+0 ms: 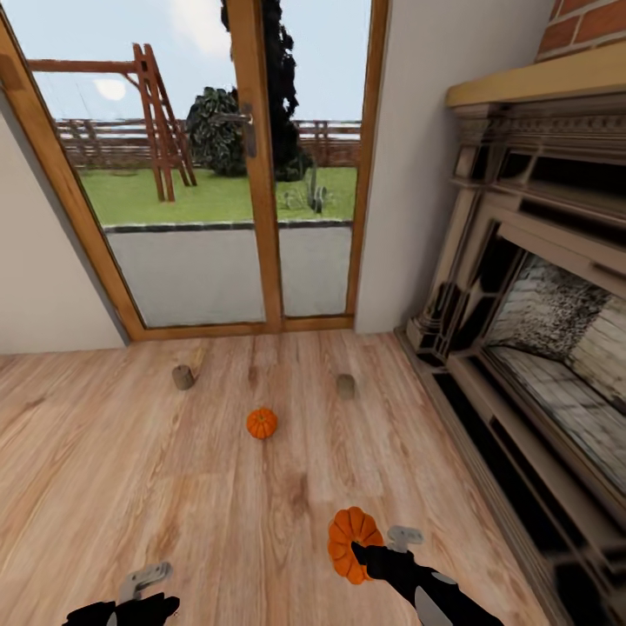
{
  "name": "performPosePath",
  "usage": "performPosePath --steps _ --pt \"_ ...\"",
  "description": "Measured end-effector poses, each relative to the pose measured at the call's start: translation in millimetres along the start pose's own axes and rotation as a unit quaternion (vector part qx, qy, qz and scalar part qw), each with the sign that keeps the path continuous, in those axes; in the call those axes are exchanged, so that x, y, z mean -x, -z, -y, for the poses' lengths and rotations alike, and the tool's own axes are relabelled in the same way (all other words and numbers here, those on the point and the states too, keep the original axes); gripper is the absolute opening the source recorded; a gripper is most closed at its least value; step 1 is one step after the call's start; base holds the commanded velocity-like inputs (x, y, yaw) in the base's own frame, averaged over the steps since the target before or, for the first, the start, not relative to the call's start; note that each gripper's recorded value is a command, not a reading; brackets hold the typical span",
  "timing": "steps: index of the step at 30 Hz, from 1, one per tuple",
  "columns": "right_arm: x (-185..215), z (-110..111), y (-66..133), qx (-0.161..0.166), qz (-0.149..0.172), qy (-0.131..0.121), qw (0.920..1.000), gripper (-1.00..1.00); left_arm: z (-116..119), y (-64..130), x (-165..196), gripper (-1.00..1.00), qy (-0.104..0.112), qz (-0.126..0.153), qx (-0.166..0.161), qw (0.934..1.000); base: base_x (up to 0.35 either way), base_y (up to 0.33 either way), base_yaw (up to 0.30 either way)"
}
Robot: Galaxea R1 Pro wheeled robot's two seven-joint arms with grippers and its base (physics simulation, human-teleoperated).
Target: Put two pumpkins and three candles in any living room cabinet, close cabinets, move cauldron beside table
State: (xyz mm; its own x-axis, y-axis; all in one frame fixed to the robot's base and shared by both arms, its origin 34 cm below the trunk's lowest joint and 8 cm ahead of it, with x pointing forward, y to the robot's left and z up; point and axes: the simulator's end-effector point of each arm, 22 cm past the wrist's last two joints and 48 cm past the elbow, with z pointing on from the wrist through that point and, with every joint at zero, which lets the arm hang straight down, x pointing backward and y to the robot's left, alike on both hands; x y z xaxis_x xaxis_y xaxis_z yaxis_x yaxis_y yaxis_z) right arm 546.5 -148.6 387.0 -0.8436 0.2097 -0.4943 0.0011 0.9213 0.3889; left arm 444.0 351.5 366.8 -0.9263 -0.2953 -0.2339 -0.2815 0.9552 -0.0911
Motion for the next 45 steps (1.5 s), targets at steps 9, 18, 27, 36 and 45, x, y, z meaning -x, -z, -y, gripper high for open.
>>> performPosePath --steps 9,18,27,36,45 --pt "0.1 -0.2 0.1 0.001 0.000 0.000 1.0000 -1.00 0.9 -0.1 -0.3 1.00 0.000 0.000 -0.001 1.0000 0.314 0.111 0.000" --pt "0.3 -0.4 0.1 0.002 0.001 0.000 1.0000 -1.00 0.9 -0.1 -0.3 1.00 0.000 0.000 -0.001 1.0000 0.314 0.088 0.000" --pt "0.6 0.1 0.2 0.002 0.001 0.000 1.0000 -1.00 1.5 -0.2 -0.5 1.00 0.000 0.000 -0.001 1.0000 0.309 0.020 0.000" --pt "6.5 -3.3 5.8 0.002 0.002 -0.001 1.0000 -1.00 -0.2 7.7 1.8 1.00 0.009 -0.002 0.000 1.0000 0.053 0.000 0.000" --pt "17.7 -10.4 18.3 0.002 0.002 -0.001 1.0000 -1.00 1.1 24.5 8.0 1.00 0.012 -0.002 0.000 0.9999 0.001 0.000 0.000"
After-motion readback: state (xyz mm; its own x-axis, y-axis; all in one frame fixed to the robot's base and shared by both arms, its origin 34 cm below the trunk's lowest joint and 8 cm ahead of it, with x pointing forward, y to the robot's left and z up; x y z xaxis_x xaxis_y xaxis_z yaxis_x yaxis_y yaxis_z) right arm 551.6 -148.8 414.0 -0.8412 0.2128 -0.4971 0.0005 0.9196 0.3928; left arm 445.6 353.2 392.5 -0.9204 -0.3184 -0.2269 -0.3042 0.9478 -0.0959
